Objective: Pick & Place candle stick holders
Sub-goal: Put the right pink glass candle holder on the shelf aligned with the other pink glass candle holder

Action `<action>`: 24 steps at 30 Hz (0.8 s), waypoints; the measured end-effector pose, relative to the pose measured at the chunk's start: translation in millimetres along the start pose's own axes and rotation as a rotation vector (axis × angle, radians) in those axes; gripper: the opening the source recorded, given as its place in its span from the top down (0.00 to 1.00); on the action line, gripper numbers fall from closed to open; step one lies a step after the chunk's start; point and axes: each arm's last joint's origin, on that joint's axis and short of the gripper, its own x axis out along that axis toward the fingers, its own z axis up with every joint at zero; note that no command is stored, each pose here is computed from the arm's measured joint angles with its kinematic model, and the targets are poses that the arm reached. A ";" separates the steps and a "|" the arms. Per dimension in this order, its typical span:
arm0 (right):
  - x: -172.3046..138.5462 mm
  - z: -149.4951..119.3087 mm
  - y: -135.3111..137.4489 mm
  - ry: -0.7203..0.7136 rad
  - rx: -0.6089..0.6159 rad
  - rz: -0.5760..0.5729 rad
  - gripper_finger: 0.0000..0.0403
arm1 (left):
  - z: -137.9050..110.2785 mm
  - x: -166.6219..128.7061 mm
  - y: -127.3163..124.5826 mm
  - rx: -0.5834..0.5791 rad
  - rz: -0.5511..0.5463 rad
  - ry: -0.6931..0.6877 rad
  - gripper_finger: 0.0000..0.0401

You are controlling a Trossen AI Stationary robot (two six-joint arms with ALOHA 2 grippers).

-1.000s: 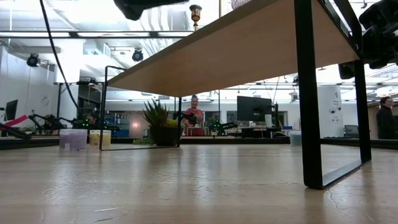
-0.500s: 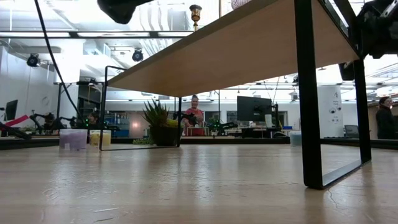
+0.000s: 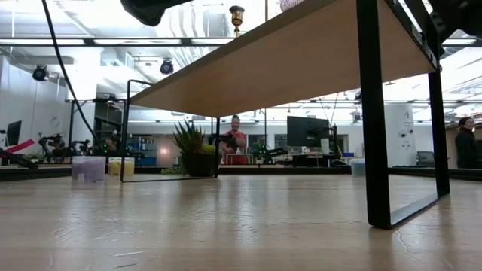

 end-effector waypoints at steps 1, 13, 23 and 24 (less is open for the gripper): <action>2.8 -2.6 0.0 0.021 0.016 0.001 0.98 | 0.0 0.2 0.4 -0.001 0.001 0.000 0.38; 61.4 -23.5 38.7 0.588 0.176 -0.126 0.98 | -1.5 0.6 1.4 -0.023 0.004 0.008 0.38; 94.0 -45.8 89.9 1.206 0.313 -0.709 0.98 | -6.9 -0.2 1.4 -0.050 0.004 0.021 0.38; 97.1 -48.2 96.4 1.250 0.308 -0.745 0.98 | -6.9 -0.2 1.4 -0.049 0.004 0.021 0.38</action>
